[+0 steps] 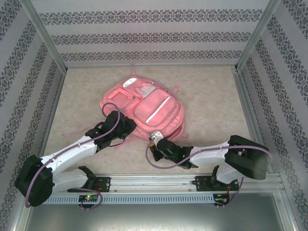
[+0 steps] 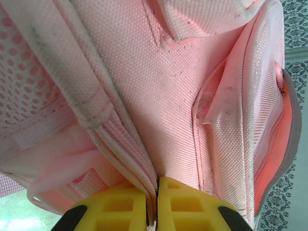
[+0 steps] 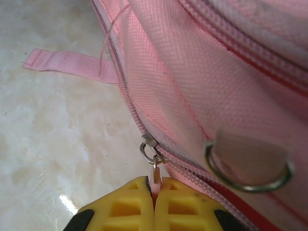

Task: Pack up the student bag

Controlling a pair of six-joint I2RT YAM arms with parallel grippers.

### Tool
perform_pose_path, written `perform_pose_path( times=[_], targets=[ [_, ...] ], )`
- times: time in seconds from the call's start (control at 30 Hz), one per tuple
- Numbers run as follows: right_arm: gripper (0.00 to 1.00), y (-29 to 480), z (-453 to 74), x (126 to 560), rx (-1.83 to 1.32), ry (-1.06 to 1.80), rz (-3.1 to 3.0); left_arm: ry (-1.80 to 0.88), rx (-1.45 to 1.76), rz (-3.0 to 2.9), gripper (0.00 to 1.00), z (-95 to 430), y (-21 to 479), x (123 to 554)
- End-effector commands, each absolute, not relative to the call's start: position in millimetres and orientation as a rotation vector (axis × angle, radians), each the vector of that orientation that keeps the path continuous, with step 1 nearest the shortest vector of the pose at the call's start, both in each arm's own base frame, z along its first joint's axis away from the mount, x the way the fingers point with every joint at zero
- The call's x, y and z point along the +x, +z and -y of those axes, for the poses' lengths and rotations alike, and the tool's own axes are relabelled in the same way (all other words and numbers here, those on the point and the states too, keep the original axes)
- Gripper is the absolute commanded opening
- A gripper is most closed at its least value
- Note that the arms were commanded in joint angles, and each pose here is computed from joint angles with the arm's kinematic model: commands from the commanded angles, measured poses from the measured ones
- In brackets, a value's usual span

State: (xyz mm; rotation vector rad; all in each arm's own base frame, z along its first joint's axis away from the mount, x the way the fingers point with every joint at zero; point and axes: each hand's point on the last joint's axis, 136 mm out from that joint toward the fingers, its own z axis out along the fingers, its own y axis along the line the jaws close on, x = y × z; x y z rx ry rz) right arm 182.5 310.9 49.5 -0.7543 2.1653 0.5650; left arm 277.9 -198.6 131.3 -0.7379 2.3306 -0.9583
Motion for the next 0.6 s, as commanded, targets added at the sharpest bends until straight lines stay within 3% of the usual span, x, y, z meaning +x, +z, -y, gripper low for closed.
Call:
perform_pose_path(
  times=[0.0,0.57],
  targets=[
    [0.0,38.5,-290.7,182.9,-0.754,0.473,-2.203,-0.826,-0.756,-2.294,0.1,174.3,125.9,283.1],
    [0.0,39.7,-295.0,179.2,-0.795,0.502,-2.222,-0.671,-0.675,-2.342,0.1,138.3,127.5,283.5]
  ],
)
